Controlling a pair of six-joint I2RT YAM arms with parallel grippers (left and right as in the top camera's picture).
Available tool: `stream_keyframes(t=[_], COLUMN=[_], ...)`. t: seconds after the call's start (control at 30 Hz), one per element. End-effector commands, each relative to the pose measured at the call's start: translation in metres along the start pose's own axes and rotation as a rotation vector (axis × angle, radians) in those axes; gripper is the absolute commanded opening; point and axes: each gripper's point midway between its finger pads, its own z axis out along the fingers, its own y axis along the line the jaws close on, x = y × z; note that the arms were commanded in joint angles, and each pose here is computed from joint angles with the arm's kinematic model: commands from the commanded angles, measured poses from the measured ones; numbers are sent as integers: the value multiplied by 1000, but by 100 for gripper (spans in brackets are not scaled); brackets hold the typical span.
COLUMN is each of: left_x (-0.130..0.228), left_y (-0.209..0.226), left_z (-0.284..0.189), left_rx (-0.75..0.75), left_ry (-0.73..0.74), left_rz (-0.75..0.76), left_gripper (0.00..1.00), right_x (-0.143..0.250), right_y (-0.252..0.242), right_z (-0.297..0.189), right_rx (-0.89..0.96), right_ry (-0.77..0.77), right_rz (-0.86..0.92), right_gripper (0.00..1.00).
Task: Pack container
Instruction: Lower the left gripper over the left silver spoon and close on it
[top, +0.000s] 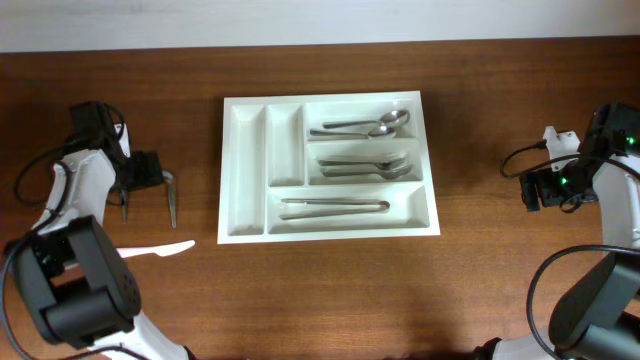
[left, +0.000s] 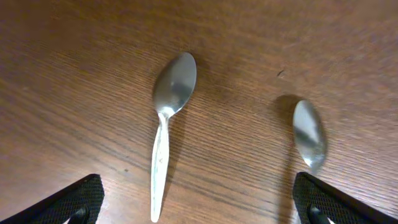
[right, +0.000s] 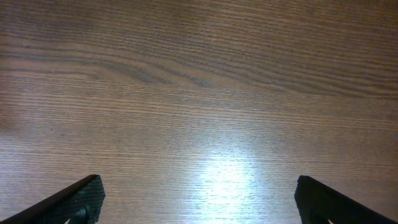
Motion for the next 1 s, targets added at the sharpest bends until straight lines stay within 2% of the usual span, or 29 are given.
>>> stream_keyframes(t=[0.0,0.17,0.5,0.97], left_x=[1,12,18,26], left_y=[-1,4,18,10], left_z=[10,22,30,51], left_rx=[5,5,-1,83], left_ry=[15,63,85,116], left_rz=[33,-58,-63,-18], left_gripper=[99,99,99,100], right_x=[0,0,0,0], right_y=[-1,0,0,0], right_z=[0,0,0,0], right_rx=[-1,-1,-1,-1], right_ry=[-2,-2,-2,-2], right_rz=[3,3,3,3], right_gripper=[99,99,99,99])
